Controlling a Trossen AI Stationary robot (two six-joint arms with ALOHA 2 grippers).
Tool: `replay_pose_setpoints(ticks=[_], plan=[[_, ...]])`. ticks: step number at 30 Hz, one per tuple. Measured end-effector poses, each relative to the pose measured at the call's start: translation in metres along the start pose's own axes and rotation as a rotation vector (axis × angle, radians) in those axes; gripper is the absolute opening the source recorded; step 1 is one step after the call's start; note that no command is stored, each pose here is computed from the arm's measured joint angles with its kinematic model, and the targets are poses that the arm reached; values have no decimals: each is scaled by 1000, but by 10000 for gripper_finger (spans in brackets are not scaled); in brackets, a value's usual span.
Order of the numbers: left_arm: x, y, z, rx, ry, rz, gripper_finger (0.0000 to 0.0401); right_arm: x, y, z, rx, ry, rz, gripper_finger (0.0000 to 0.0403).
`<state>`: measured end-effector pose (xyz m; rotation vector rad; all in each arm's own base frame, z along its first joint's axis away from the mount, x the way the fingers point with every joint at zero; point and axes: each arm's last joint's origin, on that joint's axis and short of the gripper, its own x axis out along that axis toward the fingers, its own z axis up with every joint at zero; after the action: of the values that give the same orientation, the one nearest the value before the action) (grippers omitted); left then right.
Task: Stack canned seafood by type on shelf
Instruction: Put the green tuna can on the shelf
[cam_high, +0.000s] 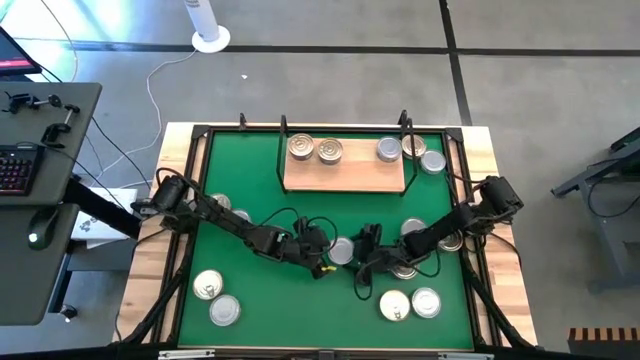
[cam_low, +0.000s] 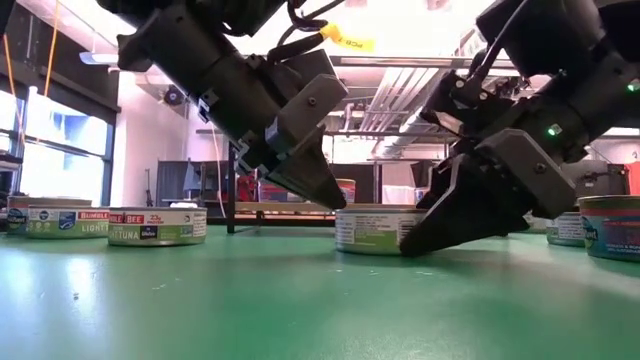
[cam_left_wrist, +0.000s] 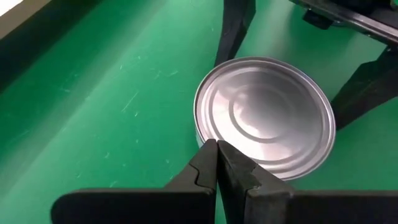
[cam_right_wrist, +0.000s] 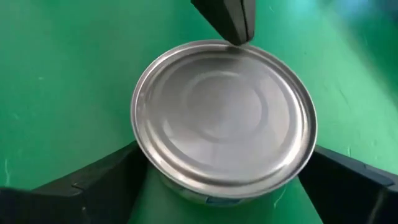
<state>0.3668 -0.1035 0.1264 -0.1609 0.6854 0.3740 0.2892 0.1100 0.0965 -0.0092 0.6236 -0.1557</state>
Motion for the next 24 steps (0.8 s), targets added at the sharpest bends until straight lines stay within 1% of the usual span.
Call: replay_pose_setpoints(ticks=[2,7,9,10,11,13,19,22,24], plan=[[0,0,0,3,3,-1,0,0,1,2,-38,-7,6,389],[0,0,-1,2,3,0,0,2,-1,5,-38,-17,10,390],[2,0,-2,1,-6,10,0,3,-2,5,-30,-14,14,390],[4,-1,-2,-6,-8,-6,0,3,-3,7,-18,-29,17,390],[6,-2,-2,-8,-17,-2,0,4,-3,10,19,-41,20,390],[10,-3,-5,-6,-26,5,0,6,-6,10,52,-36,12,390],[16,-5,-7,-5,-50,-19,0,18,-8,1,54,-16,-2,390],[16,-5,-7,12,-46,-26,0,18,-8,1,36,-5,30,390],[16,-6,-7,14,-45,-30,0,17,-8,2,51,-5,30,390]])
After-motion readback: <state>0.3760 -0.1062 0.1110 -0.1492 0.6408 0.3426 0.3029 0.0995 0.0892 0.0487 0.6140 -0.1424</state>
